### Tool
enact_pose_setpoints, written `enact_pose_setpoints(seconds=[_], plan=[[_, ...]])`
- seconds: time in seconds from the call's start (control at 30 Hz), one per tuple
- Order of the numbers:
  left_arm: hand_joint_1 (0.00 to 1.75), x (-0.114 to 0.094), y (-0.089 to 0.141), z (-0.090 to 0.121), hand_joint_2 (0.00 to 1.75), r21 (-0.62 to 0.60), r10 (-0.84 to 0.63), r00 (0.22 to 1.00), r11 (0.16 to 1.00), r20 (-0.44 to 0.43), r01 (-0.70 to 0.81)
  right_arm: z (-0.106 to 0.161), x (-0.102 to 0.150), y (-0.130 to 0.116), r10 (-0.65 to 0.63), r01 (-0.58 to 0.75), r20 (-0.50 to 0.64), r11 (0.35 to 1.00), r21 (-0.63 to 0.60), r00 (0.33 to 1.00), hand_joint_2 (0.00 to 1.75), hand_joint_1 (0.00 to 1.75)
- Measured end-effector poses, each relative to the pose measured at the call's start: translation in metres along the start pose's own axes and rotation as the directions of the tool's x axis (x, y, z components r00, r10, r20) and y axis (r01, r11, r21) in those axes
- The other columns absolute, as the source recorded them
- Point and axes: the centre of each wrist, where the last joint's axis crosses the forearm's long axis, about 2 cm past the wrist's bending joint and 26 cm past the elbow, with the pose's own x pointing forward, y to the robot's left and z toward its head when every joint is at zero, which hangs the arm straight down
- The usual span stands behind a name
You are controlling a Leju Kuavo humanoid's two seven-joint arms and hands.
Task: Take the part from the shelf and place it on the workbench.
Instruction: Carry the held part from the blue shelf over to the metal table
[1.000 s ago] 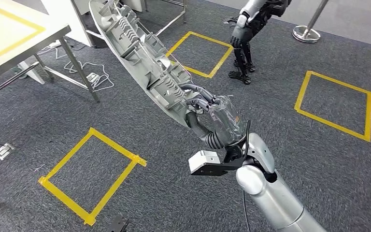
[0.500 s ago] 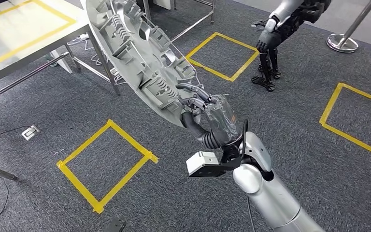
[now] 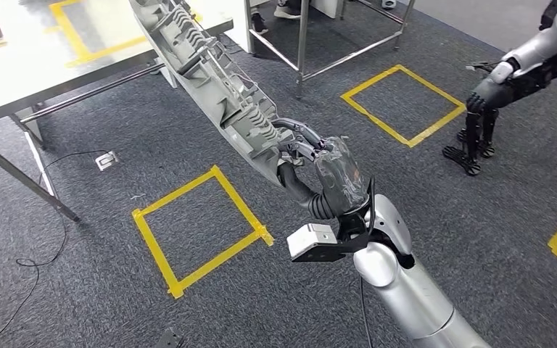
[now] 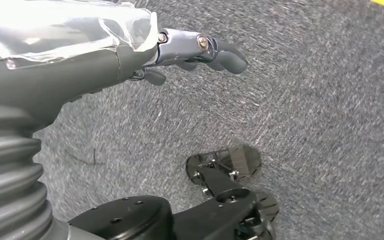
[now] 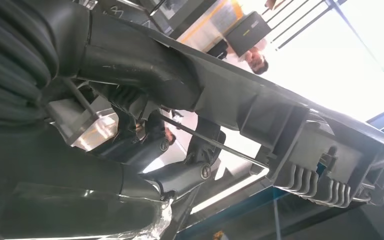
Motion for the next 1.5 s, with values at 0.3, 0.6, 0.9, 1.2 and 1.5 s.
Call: enact_pose_setpoints(seconds=[0.3, 0.6, 0.9, 1.2, 1.5], plan=[[0.00, -0.007, 0.004, 0.002, 1.75, -0.006, -0.021, 1.000, 1.000, -0.010, 0.021, 0.000, -0.001, 0.000, -0.004, 0.004, -0.005, 1.000, -0.014, 1.000, 1.75, 1.75], [0.00, 0.003, 0.005, -0.001, 1.75, 0.007, -0.045, 0.999, 0.999, 0.011, 0.045, 0.001, -0.002, -0.001, -0.002, 0.001, -0.015, 1.000, -0.027, 1.000, 1.75, 1.75], [0.00, 0.012, 0.004, -0.003, 1.75, -0.001, -0.033, 0.999, 0.999, 0.029, 0.033, 0.005, -0.004, 0.000, 0.004, -0.004, -0.028, 1.000, -0.021, 1.000, 1.75, 1.75], [0.00, 0.004, 0.000, 0.000, 1.75, -0.013, -0.027, 1.000, 1.000, 0.013, 0.027, 0.000, -0.003, 0.001, -0.001, 0.000, -0.021, 1.000, -0.021, 1.000, 1.75, 1.75], [0.00, 0.009, 0.001, -0.002, 1.75, -0.018, -0.025, 0.999, 1.000, 0.023, 0.026, -0.001, -0.003, 0.001, 0.001, -0.002, -0.018, 1.000, -0.024, 1.000, 1.75, 1.75]])
